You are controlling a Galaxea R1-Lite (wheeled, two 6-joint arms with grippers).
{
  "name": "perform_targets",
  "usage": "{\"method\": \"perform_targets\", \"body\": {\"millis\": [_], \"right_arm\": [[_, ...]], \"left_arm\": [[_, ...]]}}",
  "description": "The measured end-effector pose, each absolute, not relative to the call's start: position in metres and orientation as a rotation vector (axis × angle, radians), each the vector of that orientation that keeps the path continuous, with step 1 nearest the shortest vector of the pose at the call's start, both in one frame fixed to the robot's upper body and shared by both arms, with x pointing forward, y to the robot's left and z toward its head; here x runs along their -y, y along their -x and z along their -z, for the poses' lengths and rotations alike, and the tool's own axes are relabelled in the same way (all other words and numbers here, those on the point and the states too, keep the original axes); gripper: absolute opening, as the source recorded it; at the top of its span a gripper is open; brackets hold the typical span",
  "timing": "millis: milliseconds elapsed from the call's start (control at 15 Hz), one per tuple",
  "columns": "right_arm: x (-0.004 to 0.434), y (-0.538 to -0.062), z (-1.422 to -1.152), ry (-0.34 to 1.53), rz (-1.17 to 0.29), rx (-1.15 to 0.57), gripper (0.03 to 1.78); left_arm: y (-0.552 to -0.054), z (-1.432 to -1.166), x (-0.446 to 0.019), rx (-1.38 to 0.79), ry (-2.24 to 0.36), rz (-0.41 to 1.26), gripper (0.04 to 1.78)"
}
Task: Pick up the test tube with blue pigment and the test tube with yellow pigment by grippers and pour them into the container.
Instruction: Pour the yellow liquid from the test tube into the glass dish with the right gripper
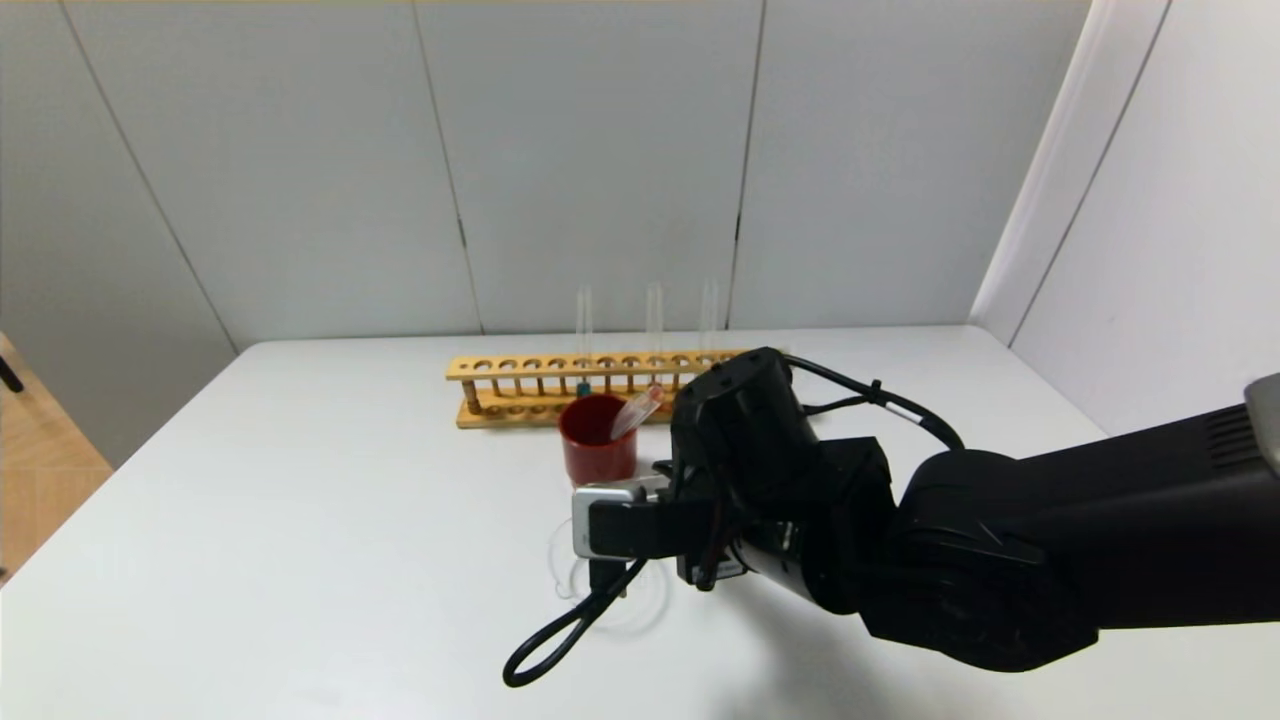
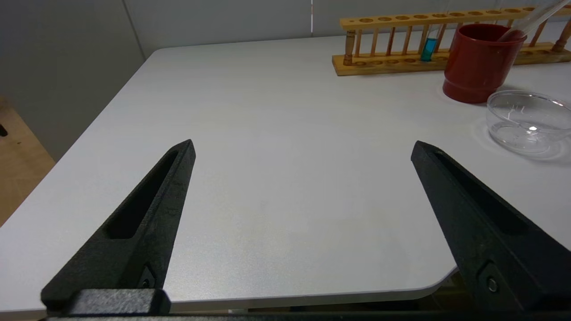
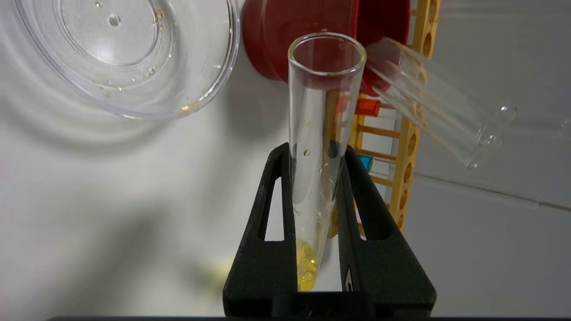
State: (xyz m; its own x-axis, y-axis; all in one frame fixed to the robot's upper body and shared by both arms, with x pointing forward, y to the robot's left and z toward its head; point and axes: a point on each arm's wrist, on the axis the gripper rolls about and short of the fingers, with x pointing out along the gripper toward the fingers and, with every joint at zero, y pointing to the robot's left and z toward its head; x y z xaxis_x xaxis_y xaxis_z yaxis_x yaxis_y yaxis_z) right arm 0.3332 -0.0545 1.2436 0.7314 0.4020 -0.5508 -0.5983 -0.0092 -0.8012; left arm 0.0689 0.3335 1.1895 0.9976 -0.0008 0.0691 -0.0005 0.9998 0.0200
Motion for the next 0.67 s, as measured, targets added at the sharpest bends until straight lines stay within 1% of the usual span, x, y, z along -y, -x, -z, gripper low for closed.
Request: {"method": "perform_targets", "body": {"millis": [267,667], "right_arm": [[0.049,-0.333,-1.239,1.400,-0.790,-0.178,0.28],[0.048,-0.331,-1.233,1.478,-0.823,-0.184,0.28]], "left_arm": [[-0.069,-1.190,-0.334,0.070,-0.020,0.001,1.71],[-0.069,-1.190,-0.334,0.069,-0.020,0.001,1.71]]}}
